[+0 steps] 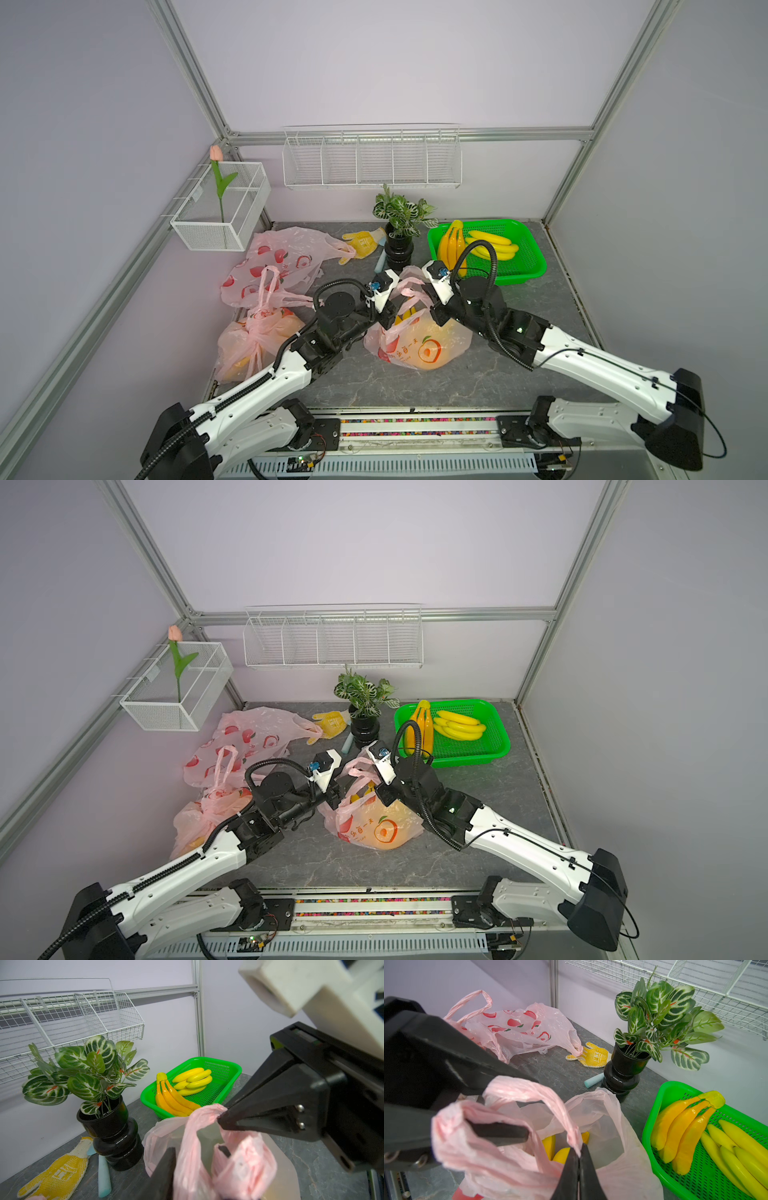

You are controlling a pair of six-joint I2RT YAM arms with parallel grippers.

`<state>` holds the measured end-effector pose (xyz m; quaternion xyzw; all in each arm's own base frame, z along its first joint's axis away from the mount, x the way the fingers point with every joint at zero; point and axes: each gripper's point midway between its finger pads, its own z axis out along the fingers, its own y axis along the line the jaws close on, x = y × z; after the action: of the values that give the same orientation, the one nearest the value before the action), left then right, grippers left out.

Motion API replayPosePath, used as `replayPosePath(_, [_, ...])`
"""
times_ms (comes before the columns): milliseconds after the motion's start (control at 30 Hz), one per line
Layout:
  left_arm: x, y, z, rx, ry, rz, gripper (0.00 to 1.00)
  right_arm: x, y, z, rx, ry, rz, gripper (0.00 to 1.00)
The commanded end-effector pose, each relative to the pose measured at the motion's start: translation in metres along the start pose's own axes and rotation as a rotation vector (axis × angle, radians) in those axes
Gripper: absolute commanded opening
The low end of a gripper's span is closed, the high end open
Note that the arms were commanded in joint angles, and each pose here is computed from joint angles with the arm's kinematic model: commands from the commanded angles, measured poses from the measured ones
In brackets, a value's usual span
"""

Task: Place the banana into a plastic bag & tie a knot
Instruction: Cross the plastic bag at the center of the board.

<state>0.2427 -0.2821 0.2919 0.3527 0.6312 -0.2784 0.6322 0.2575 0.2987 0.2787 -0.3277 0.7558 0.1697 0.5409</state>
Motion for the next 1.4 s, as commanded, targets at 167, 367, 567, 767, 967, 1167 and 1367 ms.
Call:
replayPosePath(167, [-0.006, 0.007, -0.003, -0.044, -0.037, -0.04, 0.3, 0.0, -0.007, -0.004, 0.046, 0.012, -0.023, 0.07])
replayPosePath(367, [-0.002, -0.003, 0.003, 0.016, -0.005, 0.02, 0.43, 0.001, -0.003, 0.0, 0.034, 0.028, -0.027, 0.07])
replayPosePath(567, [-0.016, -0.001, 0.001, 0.008, -0.046, 0.028, 0.55, 0.002, 0.003, 0.006, 0.026, 0.046, -0.046, 0.07])
replayPosePath(767, [-0.026, 0.001, -0.003, -0.006, -0.066, 0.032, 0.6, 0.007, 0.001, 0.009, 0.045, 0.072, -0.052, 0.07])
replayPosePath(967, [-0.027, 0.0, -0.004, 0.0, -0.084, 0.015, 0.57, 0.008, 0.0, 0.007, 0.05, 0.068, -0.05, 0.07])
replayPosePath(1167, [-0.029, 0.009, -0.004, -0.048, -0.1, -0.026, 0.37, 0.007, 0.0, 0.005, 0.048, 0.059, -0.052, 0.06])
replayPosePath(1367, [-0.025, 0.008, 0.002, -0.04, -0.074, -0.068, 0.04, 0.003, 0.0, 0.0, 0.047, 0.033, -0.059, 0.07])
